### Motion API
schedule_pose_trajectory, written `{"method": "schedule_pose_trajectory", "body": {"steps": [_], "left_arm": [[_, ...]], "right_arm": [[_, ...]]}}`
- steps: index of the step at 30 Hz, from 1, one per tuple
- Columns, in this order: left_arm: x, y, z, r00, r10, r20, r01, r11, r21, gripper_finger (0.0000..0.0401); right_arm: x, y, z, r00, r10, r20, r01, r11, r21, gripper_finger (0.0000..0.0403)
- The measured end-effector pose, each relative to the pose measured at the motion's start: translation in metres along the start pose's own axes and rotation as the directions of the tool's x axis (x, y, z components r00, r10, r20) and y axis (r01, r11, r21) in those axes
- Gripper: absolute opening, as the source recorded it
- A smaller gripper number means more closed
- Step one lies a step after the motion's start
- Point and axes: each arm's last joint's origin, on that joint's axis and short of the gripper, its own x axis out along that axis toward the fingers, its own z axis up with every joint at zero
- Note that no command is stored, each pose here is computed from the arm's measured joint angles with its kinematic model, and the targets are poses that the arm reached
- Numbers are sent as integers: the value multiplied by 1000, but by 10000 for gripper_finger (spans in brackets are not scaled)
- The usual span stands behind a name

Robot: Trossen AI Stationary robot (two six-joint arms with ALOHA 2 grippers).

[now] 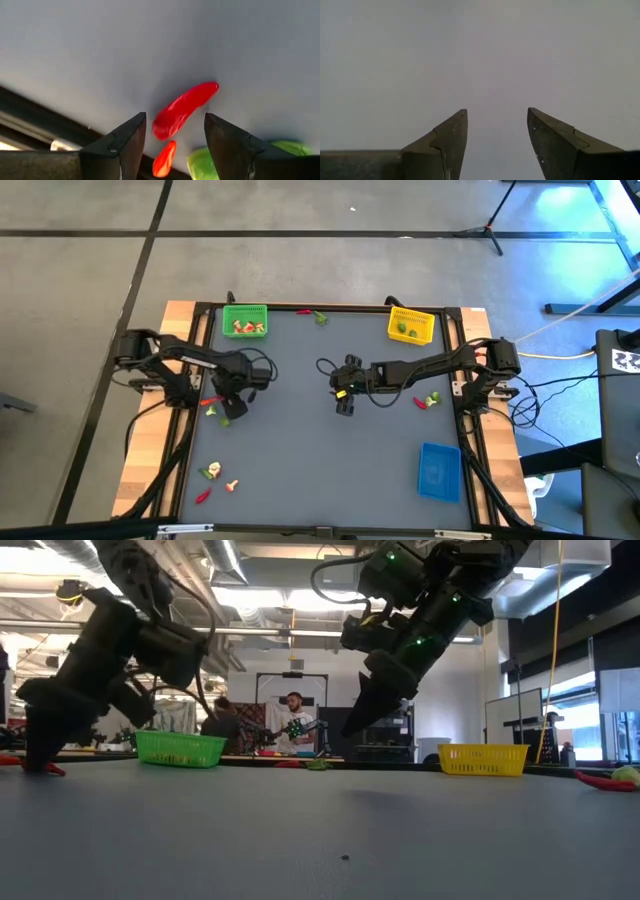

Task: Sort produce into baskets
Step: Put the red chili pepper into the blue bin

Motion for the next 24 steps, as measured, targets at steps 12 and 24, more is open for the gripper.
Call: {"method": "schedule_pose_trajectory", "body": {"steps": [12, 24], "left_arm": [[11, -3, 3, 1000, -23, -9, 24, 999, 28, 102], [3, -2, -2, 995, -21, 95, 15, 998, 63, 17]], "right_arm": [[0, 0, 1, 1000, 0, 9, 0, 1000, 0, 205], [-2, 0, -4, 999, 5, -43, -7, 999, -37, 205]]}}
